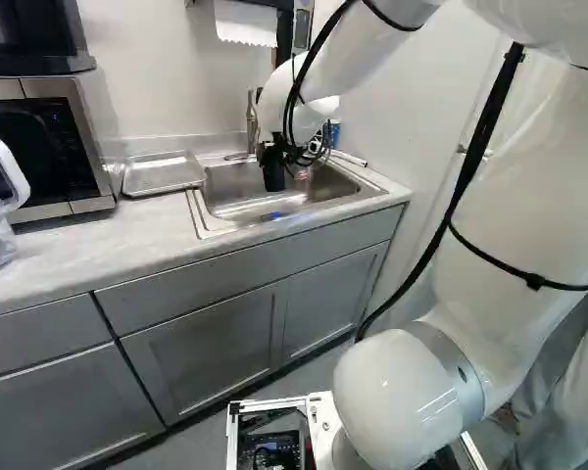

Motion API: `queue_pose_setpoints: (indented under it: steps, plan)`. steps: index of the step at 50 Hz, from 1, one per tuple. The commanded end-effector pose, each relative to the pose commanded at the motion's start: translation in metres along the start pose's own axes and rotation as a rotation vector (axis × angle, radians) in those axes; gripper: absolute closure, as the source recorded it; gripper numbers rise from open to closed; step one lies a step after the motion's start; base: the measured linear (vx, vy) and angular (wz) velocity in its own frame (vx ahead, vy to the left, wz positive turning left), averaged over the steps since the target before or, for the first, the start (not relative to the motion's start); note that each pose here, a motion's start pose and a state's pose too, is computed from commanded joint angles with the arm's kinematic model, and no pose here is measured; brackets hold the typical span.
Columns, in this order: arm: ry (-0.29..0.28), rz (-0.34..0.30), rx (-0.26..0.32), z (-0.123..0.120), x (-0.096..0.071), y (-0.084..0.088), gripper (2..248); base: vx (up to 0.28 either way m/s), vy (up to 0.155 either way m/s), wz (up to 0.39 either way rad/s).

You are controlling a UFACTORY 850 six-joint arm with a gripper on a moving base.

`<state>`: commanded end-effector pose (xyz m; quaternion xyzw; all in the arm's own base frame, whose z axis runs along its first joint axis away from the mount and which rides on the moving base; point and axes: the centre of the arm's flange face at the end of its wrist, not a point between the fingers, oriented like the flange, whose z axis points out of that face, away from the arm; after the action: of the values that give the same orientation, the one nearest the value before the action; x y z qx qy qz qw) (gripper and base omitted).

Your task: Rinse the cup and place it in the tray

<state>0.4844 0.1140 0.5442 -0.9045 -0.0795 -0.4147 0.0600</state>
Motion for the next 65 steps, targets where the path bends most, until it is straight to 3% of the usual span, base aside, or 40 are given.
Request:
queue_pose_setpoints:
  steps: [37,65]
  plan:
    - [0.000,-0.001,0.002,0.000,0.000,-0.001,129,0.000,0.000,0.000]
    - [-0.003,-0.054,0.064,0.006,0.003,-0.043,129,0.000,0.000,0.000]
